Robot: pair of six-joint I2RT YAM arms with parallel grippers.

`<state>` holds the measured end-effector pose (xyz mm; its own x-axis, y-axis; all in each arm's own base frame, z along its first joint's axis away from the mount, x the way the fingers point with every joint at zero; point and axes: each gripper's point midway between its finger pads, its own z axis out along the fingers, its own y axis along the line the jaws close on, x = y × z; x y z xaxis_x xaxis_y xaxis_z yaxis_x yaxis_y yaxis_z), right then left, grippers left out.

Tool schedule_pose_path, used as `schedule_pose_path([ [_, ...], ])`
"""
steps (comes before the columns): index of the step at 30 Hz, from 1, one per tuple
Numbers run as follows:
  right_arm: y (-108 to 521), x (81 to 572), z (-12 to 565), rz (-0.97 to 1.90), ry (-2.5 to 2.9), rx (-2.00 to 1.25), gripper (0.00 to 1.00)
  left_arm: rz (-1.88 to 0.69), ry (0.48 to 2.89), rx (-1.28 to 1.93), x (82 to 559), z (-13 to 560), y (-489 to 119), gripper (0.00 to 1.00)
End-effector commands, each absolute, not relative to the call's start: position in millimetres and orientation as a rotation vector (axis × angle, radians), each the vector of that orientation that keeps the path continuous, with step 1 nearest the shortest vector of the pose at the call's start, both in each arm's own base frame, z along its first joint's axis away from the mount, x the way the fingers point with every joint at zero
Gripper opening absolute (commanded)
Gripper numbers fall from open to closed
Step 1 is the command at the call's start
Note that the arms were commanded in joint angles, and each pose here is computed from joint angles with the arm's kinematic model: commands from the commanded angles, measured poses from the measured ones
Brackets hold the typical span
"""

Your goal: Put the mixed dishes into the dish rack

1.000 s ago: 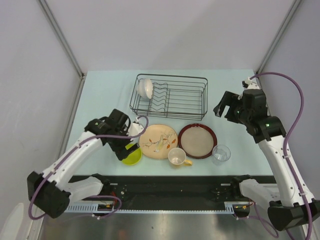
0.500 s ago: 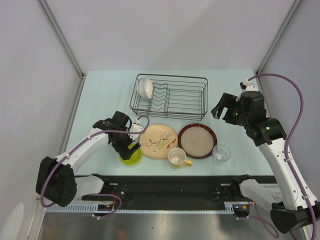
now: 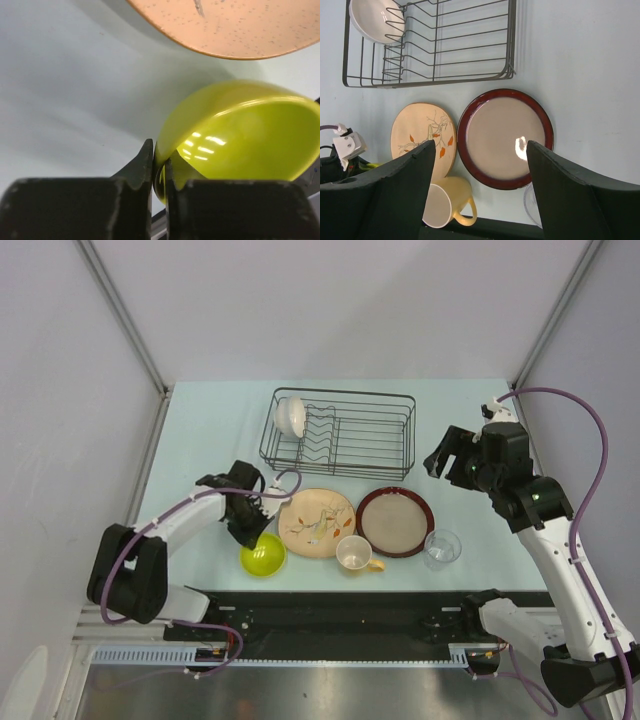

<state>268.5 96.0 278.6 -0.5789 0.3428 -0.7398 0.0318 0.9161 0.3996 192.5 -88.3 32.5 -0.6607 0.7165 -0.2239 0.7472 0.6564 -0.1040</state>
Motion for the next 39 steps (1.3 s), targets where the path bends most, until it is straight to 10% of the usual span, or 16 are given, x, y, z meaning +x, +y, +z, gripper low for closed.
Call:
schedule_pose_path([
  [1, 98, 273, 287, 0.446, 2.124, 0.271, 0.78, -0.297, 2.702, 1.214, 198, 35, -91, 0.01],
  [10, 98, 275, 283, 0.428, 2.136, 0.255, 0.78, 0.009, 2.515, 1.078, 274, 149, -83, 0.00],
  [19, 100, 275, 284, 0.444, 2.134, 0.254, 0.78, 1.019, 2.043, 0.636, 421, 310, -34, 0.00],
  [39, 85, 264, 287, 0.368, 2.118, 0.265, 0.78, 1.383, 1.975, 0.856, 487, 257, -119, 0.00],
])
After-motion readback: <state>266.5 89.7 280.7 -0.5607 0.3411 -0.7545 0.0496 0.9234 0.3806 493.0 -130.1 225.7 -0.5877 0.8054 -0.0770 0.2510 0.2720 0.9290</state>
